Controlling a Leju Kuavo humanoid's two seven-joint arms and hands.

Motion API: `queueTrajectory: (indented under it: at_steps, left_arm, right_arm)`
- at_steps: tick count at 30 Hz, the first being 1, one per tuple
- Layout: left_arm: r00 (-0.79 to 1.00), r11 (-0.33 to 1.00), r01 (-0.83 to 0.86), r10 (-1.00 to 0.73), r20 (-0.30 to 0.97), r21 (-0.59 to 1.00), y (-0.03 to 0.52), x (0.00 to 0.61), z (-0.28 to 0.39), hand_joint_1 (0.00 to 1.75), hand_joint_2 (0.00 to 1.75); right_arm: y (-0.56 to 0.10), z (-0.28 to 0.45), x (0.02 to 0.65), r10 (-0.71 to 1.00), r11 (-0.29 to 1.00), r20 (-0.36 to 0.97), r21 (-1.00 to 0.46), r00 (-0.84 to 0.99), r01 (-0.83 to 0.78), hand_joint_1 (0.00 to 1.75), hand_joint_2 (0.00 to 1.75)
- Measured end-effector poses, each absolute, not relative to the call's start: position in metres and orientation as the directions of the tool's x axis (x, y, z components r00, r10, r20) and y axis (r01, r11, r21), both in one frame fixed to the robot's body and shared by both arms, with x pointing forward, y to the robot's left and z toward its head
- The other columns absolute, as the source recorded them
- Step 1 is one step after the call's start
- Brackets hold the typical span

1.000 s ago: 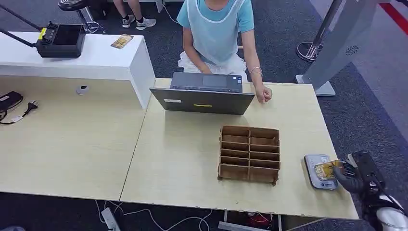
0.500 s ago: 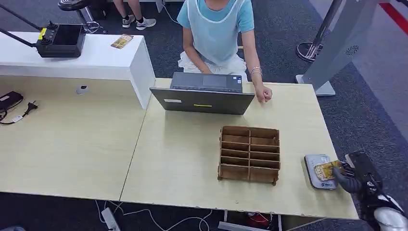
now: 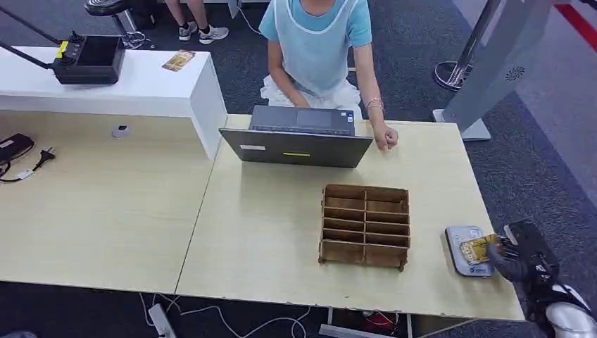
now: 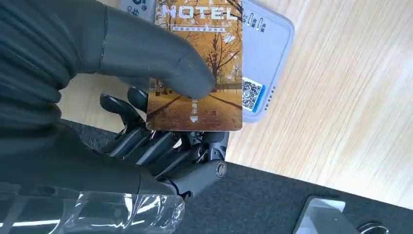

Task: Pass the card to the sensor for recognition and then transmit it.

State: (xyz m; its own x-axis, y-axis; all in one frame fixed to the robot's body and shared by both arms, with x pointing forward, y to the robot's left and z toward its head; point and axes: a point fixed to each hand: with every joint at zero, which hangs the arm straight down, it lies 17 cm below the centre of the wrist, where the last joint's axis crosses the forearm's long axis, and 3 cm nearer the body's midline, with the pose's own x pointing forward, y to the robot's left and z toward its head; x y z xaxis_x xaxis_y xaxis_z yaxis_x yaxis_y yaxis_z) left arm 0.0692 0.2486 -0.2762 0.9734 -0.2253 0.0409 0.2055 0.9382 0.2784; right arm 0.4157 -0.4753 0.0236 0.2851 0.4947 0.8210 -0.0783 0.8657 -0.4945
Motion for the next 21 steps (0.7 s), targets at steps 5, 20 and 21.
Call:
queueTrajectory:
  at_steps: [5,20,21]
  left_arm:
    - [0.974,0.939,0.204,-0.224,0.041,0.278,0.249,0.069,-0.276,0.00,0.00]
    - [0.975,0.941,0.197,-0.217,0.044,0.276,0.248,0.070,-0.276,0.00,0.00]
    - [0.975,0.941,0.196,-0.216,0.044,0.276,0.248,0.069,-0.276,0.00,0.00]
  right_arm:
    - [-0.468,0.035,0.422,0.486,0.873,0.838,-0.480,0.249,-0.090,1.75,1.75]
    - [-0.460,0.114,0.455,0.503,0.864,0.861,-0.497,0.075,-0.080,1.75,1.75]
    - [-0.459,0.122,0.458,0.508,0.861,0.860,-0.503,0.059,-0.079,1.75,1.75]
